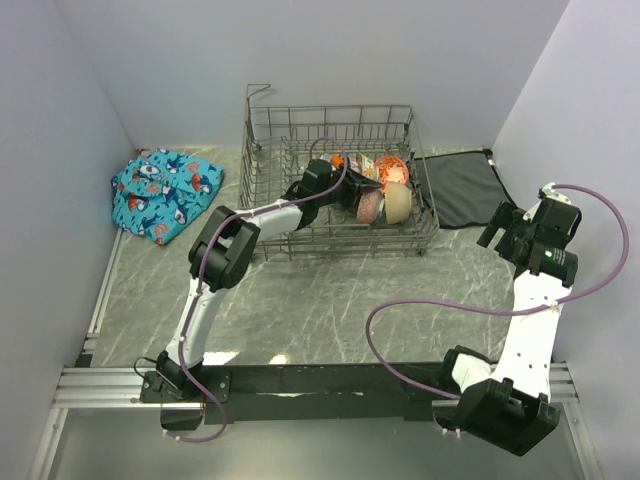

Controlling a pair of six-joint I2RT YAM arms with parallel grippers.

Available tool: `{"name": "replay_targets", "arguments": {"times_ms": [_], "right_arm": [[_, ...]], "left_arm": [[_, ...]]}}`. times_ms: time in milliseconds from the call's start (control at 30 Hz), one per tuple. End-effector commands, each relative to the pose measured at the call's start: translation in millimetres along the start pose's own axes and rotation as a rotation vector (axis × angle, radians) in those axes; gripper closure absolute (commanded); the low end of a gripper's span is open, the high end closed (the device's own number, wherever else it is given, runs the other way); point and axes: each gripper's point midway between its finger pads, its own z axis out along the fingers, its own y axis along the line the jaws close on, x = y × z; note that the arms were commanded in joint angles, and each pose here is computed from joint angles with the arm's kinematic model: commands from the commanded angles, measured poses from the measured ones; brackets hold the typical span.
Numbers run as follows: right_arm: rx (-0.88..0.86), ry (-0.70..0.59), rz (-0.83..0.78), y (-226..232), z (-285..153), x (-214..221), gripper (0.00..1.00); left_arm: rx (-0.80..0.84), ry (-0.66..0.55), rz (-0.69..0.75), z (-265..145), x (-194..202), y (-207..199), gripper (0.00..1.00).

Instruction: Load the bowls into the dish rack

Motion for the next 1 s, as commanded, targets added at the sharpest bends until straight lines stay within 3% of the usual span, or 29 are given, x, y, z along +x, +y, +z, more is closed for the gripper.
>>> {"name": "replay_targets", "arguments": {"times_ms": [0, 167, 433, 533, 800, 967], "right_arm": [[-0.002, -0.034, 0.0, -1.0, -0.9, -4.7, 0.0], [-0.013, -0.037, 0.004, 1.1, -3.6, -3.5, 0.0], [-0.019, -0.05, 0.004, 2.1, -4.6, -3.6, 0.0], [-0.025, -0.046, 0.006, 3.0, -3.8, -2.2, 0.0], [-0.053, -0.037, 0.001, 7.7, 3.0, -5.8, 0.0], [-0.088, -0.033, -0.009, 14.3, 5.3, -14.7, 0.0]], "left_arm": [[0.088, 0.005, 0.084, -10.7, -0.9, -41.1, 0.51], [0.104, -0.007, 0.218, -17.8, -4.2, -65.0, 0.46], [0.047, -0.119, 0.582, -22.7, -25.1, -97.5, 0.45], [0.016, -0.143, 0.631, -27.6, -29.6, -99.7, 0.45], [-0.013, -0.06, 0.636, -37.8, -10.9, -82.6, 0.45], [-0.051, -0.109, 0.729, -43.5, -20.3, -86.6, 0.45]]}}
